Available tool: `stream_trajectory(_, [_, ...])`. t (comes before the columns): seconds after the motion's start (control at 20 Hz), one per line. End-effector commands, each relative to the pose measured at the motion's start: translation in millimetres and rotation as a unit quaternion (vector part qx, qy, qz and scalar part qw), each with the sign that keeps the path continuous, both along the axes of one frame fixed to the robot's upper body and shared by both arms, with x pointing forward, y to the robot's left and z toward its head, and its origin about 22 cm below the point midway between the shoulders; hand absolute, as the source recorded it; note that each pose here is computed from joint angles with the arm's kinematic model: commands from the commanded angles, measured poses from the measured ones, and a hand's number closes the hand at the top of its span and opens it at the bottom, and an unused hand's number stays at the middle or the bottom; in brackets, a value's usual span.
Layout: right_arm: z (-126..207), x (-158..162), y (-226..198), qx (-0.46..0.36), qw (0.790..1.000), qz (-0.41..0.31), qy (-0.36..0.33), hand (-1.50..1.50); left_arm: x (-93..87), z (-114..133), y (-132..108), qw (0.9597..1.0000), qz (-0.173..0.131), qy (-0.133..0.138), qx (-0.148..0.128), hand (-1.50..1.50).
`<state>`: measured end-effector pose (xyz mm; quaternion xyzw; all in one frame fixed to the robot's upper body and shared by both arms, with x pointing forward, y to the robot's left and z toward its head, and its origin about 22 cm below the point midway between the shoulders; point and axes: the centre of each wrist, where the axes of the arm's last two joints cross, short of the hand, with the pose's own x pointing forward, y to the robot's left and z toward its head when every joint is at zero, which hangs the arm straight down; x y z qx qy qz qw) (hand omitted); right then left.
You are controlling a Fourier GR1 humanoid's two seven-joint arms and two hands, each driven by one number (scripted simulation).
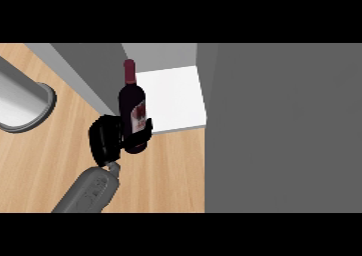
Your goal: Pick up the wine, place it into the cabinet and close the cabinet
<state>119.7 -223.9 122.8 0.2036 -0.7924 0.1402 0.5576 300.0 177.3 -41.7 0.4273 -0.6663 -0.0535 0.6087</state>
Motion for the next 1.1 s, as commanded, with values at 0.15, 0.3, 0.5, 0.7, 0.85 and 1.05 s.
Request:
stream_trajectory(0.15, [4.5,-4.0,-1.4,0.013,1.000,0.012,-0.005,-1.50,49.0,33.1,-47.4,0.9981,-0.050,0.031,0.018,1.50])
stream_trajectory(0.3, [3.7,-4.9,-2.3,0.013,1.000,0.017,-0.002,-1.50,50.8,33.2,-49.0,0.9985,-0.039,0.024,0.031,-1.50])
stream_trajectory(0.5, [1.9,-1.2,-1.7,0.015,1.000,0.012,-0.002,-1.50,45.2,24.8,-37.8,0.9964,-0.036,0.041,0.064,-1.50])
stream_trajectory(0.7, [7.6,-2.8,-0.7,0.010,1.000,0.016,-0.008,-1.50,44.0,25.7,-43.1,0.9956,-0.033,0.053,0.069,-1.50])
stream_trajectory(0.85, [1.0,0.1,0.3,0.016,1.000,0.016,-0.001,-1.50,44.2,27.0,-43.1,0.9956,-0.023,0.059,0.069,-1.50])
stream_trajectory(1.05, [1.5,-0.9,-2.1,0.010,1.000,0.021,0.005,-1.50,41.6,38.6,-64.6,0.9967,-0.041,0.051,0.047,-1.50])
